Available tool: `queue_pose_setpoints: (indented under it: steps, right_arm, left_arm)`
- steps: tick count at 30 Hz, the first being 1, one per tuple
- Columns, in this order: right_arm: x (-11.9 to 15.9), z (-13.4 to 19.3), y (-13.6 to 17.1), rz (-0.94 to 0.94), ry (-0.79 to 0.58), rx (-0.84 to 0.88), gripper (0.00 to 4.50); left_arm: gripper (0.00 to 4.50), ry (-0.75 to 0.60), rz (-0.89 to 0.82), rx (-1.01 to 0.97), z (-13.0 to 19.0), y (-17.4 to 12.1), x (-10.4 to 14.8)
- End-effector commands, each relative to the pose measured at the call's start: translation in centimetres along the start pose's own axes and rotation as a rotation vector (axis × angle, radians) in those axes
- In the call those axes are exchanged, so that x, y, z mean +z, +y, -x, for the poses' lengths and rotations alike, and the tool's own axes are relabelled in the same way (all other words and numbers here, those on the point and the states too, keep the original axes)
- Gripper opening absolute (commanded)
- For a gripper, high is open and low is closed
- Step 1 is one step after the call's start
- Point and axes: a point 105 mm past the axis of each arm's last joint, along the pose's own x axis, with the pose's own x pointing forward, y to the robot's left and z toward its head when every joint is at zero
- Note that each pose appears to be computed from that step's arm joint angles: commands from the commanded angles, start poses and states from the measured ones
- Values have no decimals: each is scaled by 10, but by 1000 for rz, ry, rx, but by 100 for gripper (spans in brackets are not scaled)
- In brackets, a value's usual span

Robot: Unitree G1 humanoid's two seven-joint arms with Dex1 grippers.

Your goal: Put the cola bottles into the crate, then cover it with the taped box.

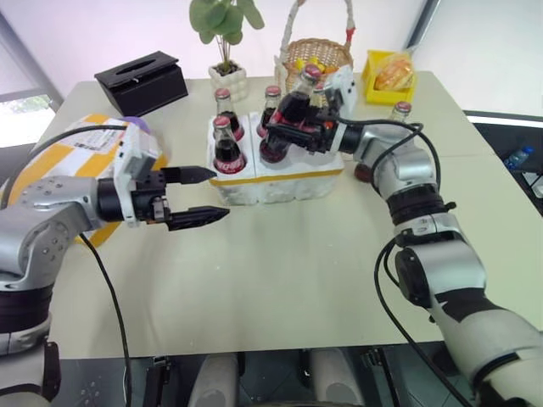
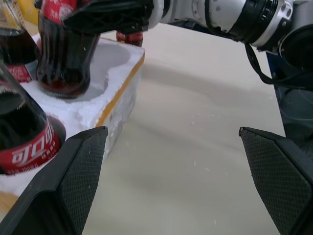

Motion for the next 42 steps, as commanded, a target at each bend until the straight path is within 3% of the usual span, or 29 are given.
queue_pose_setpoints:
  steps: [1,19,26,33,36,42]
  right_arm:
    - [20,0,5,54,-49,27,277]
    - [13,10,8,52,-37,26,277]
    - [-4,-20,19,91,41,56,277]
    - [-16,-36,11,93,118,3,277]
    - [-21,-34,10,79,138,9,425]
    - [-29,-27,10,73,143,-2,441]
  left_arm:
    - [450,-9,-44,-3,0,0,7]
    - [450,-2,-50,2,2,-1,4]
    - [450,-4,-50,-9,-1,0,4]
    - [450,-18,-58,-6,-6,-1,6]
    - [450,-26,-64,22,-2,1,7]
    - [450,-66,-87,126,3,12,12]
